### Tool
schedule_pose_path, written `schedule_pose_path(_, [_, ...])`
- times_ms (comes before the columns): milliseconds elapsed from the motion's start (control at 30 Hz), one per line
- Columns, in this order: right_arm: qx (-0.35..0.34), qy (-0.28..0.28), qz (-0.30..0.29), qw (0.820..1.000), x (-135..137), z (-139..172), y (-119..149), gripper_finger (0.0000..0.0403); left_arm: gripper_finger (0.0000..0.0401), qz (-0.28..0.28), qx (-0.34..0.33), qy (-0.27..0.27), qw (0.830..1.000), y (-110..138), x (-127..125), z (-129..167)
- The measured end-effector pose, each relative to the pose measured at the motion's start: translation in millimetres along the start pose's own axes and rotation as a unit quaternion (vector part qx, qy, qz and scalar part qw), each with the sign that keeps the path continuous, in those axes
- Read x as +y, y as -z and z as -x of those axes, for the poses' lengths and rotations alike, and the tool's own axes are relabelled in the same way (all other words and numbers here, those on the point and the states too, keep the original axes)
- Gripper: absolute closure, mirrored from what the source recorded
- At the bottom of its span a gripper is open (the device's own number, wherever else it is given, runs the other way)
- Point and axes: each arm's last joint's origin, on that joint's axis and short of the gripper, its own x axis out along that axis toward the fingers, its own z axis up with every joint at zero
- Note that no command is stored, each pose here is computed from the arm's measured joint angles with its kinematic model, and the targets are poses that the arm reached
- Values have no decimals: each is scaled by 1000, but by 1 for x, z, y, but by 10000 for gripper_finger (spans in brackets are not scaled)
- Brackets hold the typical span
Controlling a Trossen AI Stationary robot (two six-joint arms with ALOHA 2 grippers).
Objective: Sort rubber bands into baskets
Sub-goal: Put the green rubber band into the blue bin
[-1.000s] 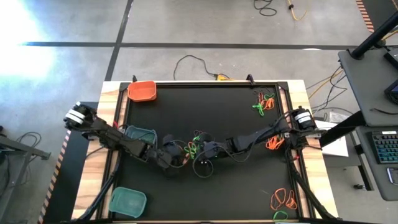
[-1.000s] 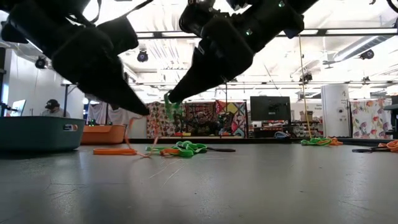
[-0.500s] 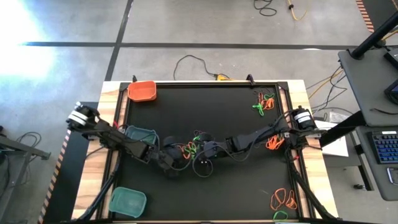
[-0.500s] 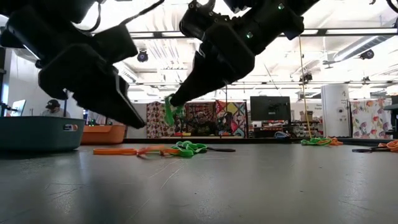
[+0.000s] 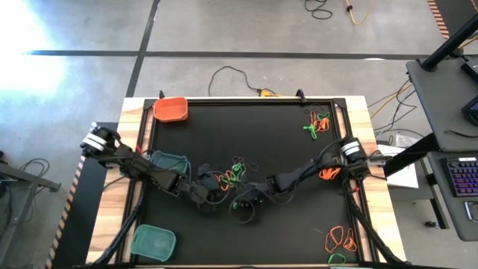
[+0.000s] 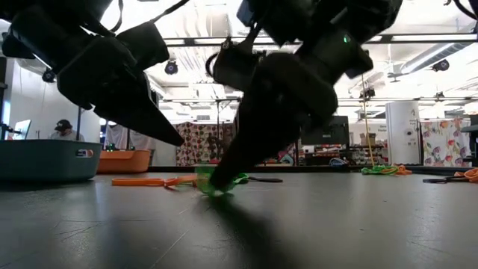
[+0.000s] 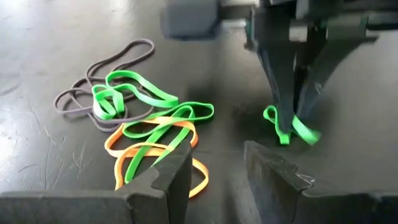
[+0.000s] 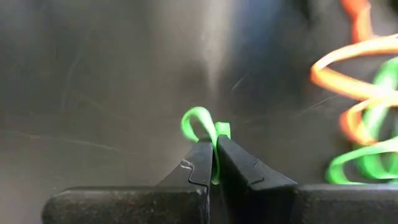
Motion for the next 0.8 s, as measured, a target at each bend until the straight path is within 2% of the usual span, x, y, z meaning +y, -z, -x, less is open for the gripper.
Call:
schedule_pose_path(133, [5,-2,11,1000,6,-7,-2,386,268,12,-6,22,1000,-1,-3,-1])
schedule_pose_path(233, [4,-2,33,999,11,-3,-5,368,268,25,-27,52,998,-3,-9,-5])
schedule_pose_path(500, [11,-5,54,998,13,19,-14,275,268,44,-75,90,992,5,-25,-29])
schedule_pose_path(700, [46,-1,50,998,13,26,-11,217,268,32,-61,96,993,6,-39,-52])
schedule_pose_path(800, [84,1,43,996,13,32,-6,198,268,19,-49,101,993,5,-46,-63])
